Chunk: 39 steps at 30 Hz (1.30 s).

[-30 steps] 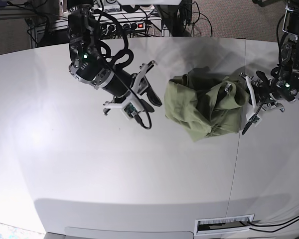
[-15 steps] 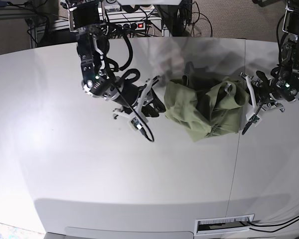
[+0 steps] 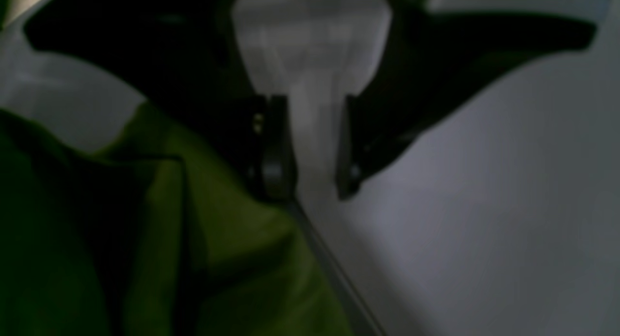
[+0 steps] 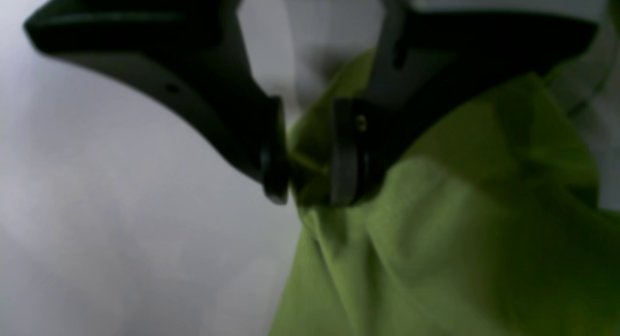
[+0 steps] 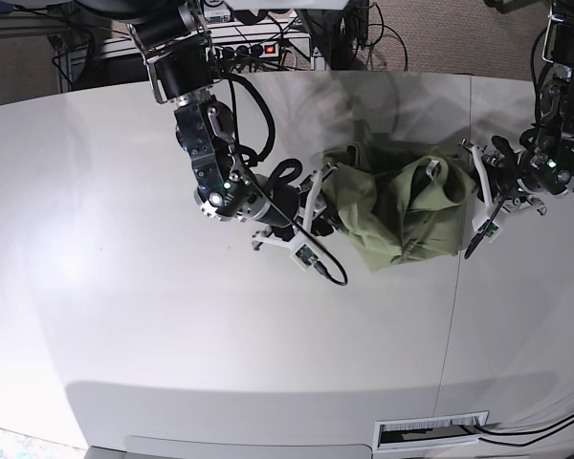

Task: Fold the T-shirt properly
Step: 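Grasp the bundle edge with the right gripper and fold it over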

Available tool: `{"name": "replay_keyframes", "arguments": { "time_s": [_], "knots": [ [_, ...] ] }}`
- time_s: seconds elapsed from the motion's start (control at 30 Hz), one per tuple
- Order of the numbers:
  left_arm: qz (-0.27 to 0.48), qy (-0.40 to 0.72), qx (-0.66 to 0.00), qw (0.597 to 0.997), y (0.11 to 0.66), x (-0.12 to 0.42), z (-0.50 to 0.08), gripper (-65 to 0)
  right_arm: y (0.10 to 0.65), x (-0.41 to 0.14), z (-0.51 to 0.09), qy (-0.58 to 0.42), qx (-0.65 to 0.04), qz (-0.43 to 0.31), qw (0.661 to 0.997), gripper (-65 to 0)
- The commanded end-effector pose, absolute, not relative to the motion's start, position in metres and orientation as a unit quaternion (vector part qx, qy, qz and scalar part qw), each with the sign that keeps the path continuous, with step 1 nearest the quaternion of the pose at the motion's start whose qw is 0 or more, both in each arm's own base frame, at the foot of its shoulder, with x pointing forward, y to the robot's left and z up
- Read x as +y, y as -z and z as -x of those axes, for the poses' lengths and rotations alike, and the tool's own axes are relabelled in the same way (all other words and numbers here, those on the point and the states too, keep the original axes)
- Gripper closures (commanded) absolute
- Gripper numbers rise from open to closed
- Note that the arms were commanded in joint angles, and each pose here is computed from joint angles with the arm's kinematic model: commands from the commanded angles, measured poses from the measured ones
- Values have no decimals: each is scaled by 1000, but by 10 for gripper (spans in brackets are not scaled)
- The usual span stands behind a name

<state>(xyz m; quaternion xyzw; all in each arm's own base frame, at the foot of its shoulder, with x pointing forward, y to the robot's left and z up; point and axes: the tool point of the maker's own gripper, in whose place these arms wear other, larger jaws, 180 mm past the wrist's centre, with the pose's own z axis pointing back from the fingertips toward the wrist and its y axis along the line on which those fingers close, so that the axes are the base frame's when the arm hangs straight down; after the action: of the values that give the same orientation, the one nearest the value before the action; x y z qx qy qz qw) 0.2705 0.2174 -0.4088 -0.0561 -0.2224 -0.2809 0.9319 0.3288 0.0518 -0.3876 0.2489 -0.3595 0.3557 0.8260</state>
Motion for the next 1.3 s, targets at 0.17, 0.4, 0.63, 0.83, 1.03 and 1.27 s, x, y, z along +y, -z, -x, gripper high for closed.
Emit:
{"name": "replay_keyframes", "arguments": {
  "time_s": [0.17,0.4,0.63,0.83,1.03,1.27],
  "knots": [
    [68,286,-223,929,409,211,-268,-187,356,68,-330,-358,-373,-294,804,0],
    [71,285,-224,929,409,210,-268,-187,297,91,-309,-387,-407,-354,748,0],
    [80,281,-225,929,408,207,-268,-187,259,134,-297,-362,-442,-417,707,0],
    [82,281,-224,930,408,207,-267,-187,255,169,-269,-411,-433,-431,677,0],
    [85,280,-220,931,409,206,-266,-187,270,204,-236,-511,-439,-375,637,0],
    [24,287,-222,932,405,223,-273,-187,324,210,-233,-542,-375,-358,661,0]
  ]
}}
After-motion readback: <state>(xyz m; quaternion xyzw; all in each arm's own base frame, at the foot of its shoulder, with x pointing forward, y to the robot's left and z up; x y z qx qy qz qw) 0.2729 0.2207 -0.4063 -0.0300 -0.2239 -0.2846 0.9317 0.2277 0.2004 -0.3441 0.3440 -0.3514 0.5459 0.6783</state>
